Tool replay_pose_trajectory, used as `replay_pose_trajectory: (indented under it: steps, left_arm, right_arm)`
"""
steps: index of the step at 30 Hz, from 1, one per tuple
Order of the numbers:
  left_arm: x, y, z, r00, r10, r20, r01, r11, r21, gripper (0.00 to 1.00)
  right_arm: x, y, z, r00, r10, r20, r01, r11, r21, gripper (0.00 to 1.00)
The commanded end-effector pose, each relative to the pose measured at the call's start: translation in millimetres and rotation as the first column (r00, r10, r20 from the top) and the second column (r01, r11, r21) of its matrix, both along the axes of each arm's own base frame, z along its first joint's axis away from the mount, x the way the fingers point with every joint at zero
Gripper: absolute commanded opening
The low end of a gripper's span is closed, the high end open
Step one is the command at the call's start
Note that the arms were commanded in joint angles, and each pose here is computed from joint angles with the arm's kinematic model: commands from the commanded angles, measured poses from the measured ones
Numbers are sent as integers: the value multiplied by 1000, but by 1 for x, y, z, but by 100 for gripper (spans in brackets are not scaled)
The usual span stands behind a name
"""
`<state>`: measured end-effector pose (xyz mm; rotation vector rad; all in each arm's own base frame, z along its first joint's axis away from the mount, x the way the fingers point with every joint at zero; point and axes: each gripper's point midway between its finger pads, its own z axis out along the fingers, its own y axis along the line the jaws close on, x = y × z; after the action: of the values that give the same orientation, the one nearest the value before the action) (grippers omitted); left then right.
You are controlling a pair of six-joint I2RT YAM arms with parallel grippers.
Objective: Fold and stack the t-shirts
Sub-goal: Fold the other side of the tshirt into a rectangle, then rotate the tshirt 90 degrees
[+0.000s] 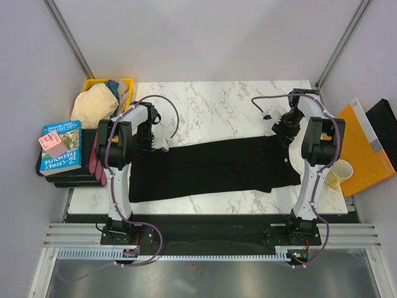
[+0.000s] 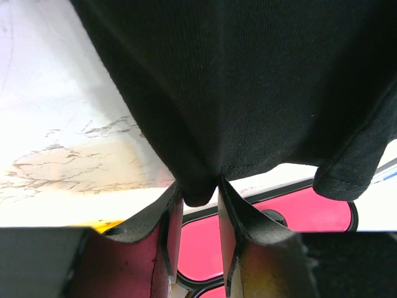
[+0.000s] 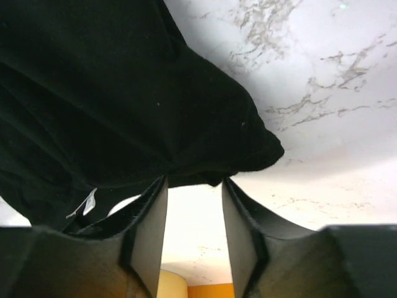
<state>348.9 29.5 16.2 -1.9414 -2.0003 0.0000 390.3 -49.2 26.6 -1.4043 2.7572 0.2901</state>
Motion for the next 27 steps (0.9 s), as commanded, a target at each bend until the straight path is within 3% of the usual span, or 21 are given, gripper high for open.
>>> replay_pose_trajectory:
  steps: [1, 7, 14, 15, 17, 23, 27]
  left_arm:
    - [-1, -6, -18, 999, 26, -29, -27, 999, -42, 36]
    - [15, -9, 0, 999, 31, 39, -29, 998, -56, 40]
    - [20, -33, 36, 994, 14, 109, 1, 990, -141, 63]
    - [18, -39, 39, 994, 9, 110, 9, 987, -161, 64]
    - [12, -55, 42, 995, 20, 95, 3, 971, -239, 63]
    - [-14, -75, 48, 999, 46, -10, -47, 939, -340, 59]
    - [-30, -72, 44, 997, 43, -60, -61, 938, -340, 57]
  right_arm:
    - [19, -2, 42, 993, 9, 117, -10, 1000, 2, 49]
    - [47, 11, 79, 973, -10, 233, -4, 998, 61, 49]
    - [57, 50, 98, 956, 56, 287, -88, 991, 102, 42]
    - [56, 58, 92, 959, 72, 275, -104, 989, 107, 34]
    - [55, 68, 86, 962, 75, 261, -110, 986, 123, 27]
    - [49, 92, 71, 969, 116, 219, -147, 981, 131, 26]
    - [49, 90, 72, 965, 122, 233, -153, 981, 118, 26]
